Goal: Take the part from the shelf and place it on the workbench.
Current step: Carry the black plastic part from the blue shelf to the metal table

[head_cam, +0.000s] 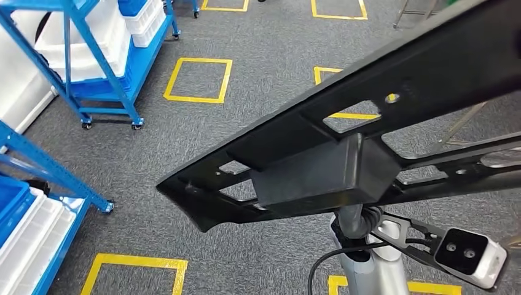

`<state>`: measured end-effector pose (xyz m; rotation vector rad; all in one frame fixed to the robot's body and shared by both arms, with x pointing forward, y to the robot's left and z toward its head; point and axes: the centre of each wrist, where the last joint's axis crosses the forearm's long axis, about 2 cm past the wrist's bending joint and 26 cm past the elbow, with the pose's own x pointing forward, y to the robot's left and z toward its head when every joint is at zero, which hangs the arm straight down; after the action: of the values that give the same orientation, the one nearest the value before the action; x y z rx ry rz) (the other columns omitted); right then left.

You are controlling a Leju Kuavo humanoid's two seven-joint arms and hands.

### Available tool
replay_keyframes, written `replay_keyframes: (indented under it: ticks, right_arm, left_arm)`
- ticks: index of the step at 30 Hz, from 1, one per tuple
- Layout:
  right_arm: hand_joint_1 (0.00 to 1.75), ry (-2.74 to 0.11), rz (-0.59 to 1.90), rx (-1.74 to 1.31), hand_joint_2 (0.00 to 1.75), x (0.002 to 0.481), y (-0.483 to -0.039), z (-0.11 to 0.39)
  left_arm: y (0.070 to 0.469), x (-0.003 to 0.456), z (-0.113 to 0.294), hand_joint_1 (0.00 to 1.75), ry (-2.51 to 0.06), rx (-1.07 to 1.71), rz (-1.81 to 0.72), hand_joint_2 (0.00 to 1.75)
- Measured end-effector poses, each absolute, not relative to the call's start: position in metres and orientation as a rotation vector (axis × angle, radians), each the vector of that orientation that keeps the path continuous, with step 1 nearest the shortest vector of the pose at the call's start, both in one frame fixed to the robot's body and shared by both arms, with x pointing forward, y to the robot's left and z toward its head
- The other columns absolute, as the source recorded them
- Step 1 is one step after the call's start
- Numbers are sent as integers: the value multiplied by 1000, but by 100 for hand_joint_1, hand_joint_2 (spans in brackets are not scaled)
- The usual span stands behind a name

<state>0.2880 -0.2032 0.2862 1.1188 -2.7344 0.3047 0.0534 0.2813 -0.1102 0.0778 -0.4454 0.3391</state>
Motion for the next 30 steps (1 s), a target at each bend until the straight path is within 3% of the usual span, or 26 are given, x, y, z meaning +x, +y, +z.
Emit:
replay_keyframes:
  ticks: [30]
  right_arm:
    - [175, -2723, 353, 1156, 175, 280, -187, 291]
  left_arm:
    - [279, 52, -110, 0, -463, 59, 319, 175]
